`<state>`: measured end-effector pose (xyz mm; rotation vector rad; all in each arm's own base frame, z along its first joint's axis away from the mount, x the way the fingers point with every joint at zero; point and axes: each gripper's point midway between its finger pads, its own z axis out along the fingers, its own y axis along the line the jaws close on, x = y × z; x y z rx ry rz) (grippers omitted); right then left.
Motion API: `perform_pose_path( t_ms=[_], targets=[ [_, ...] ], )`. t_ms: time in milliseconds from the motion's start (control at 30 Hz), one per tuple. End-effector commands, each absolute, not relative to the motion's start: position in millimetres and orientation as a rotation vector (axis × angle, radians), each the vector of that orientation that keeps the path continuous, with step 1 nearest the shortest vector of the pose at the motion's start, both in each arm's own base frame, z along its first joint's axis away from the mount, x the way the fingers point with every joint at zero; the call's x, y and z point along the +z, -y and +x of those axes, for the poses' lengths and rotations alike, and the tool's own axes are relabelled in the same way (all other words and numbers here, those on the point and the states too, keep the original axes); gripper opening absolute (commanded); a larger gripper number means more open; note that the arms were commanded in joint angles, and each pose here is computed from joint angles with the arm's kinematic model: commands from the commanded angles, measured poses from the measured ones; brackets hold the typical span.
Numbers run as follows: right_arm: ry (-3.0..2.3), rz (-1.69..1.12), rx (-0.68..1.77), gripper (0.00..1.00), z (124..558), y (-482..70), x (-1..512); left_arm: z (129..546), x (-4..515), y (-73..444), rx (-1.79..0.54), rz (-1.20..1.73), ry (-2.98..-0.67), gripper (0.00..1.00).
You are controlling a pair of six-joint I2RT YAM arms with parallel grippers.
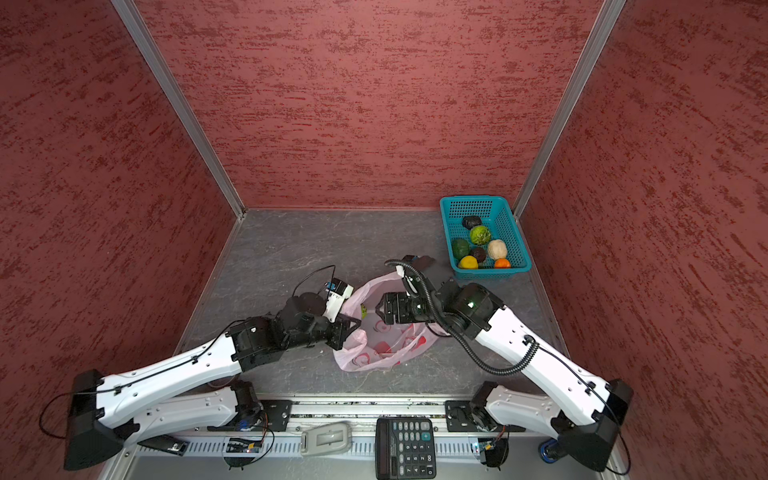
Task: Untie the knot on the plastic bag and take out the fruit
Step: 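Move the right gripper back into the bag opening, then reach deeper into the bag and grasp the remaining spotted green fruit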
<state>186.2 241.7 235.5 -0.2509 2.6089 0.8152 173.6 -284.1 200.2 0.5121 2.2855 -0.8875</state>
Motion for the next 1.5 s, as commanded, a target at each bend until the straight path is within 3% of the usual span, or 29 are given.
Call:
perform_pose_path(
  t_ms=[0,267,467,833,1467],
  targets=[
    [-2.621,-0.213,0.737,0.88,187,-238,217,170,217,299,-0.999,0.553,-2.206,0.0],
    [-2.652,-0.137,0.617,0.88,188,-221,158,145,216,320,-1.108,0.659,-2.189,0.0],
    [-2.627,-0.054,0.734,0.88,196,-241,134,141,196,301,-0.961,0.638,-2.268,0.0],
    [-2.497,0.078,0.91,0.89,208,-280,116,142,181,272,-0.887,0.567,-2.29,0.0],
    [-2.397,0.357,0.933,0.98,246,-321,100,139,167,270,-0.91,0.583,-2.327,0.0]
  ],
)
